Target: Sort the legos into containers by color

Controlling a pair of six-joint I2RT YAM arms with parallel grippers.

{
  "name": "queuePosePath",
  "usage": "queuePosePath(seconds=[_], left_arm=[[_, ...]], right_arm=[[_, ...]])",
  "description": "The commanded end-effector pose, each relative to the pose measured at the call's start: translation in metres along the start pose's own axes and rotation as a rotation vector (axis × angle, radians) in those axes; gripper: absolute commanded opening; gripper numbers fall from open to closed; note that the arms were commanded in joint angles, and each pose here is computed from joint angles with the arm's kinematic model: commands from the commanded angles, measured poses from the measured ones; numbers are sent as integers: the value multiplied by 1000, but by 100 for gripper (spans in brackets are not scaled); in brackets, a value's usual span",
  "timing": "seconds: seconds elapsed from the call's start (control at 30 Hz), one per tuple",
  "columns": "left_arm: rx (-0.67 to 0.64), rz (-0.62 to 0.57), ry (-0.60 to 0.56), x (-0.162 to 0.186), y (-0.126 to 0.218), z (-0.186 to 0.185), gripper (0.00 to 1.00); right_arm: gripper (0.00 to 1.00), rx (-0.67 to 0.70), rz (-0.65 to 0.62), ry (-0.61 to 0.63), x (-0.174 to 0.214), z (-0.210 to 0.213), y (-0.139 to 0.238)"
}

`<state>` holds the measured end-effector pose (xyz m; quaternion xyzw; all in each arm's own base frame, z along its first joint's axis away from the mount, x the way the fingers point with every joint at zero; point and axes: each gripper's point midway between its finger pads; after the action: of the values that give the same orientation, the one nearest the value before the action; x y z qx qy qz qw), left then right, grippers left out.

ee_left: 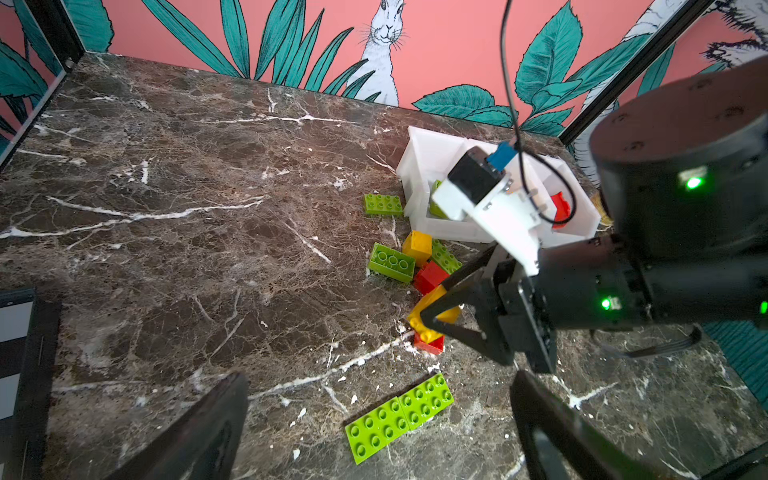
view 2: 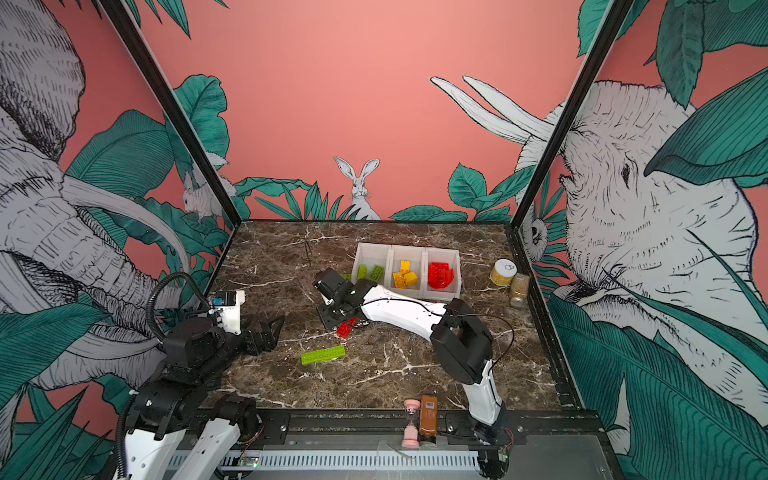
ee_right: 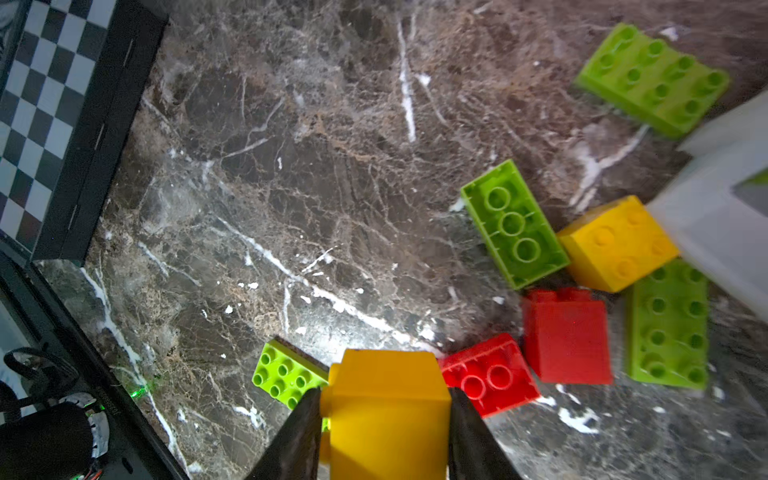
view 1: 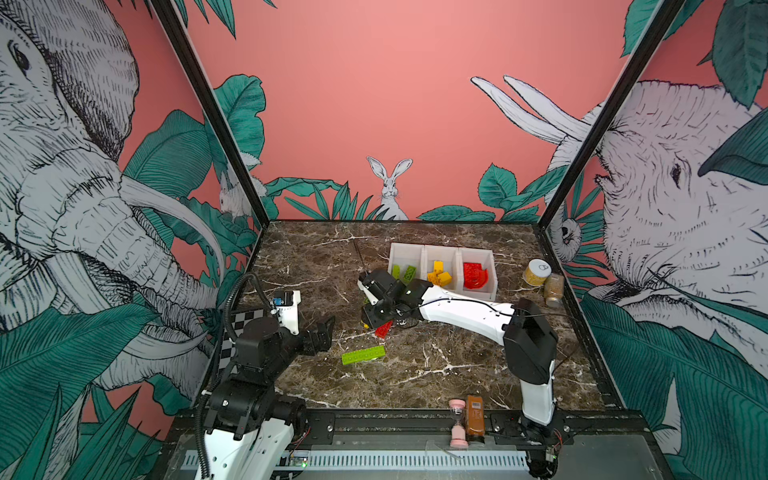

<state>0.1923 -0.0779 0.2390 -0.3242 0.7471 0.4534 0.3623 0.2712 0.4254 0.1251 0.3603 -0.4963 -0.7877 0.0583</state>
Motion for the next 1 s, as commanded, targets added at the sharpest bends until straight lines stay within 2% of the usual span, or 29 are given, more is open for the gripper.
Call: queuePosePath(seconds=[0.0,0.2,0.3,0.5,0.97], left_arm=[[12,1,-6,-2,3,-3,99],[16,7,-5,-1,2,-4,99],[15,6,-6,-1,2,-4,99],[7,7,-4,-1,2,-3,99],[-10,9,1,-1,2,0,99]], right_arm=[[44,15,-75,-18,-23,-24,34],[43,89,-129,-105,-36,-102,67],[43,173,-113,-116,-38,-143,77],[43,219,-111,-173,-45,-201,79],[43,272,-71,-246,-52,-271,59]])
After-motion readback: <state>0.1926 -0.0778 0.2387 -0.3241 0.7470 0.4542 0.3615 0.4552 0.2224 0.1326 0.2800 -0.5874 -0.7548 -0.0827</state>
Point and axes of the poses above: each gripper's point midway between its finger pads, its own y axis back along the fingers, its own z axis along the line the jaws close on, x = y × z, and after that the axes turned 1 degree about y, right-handed
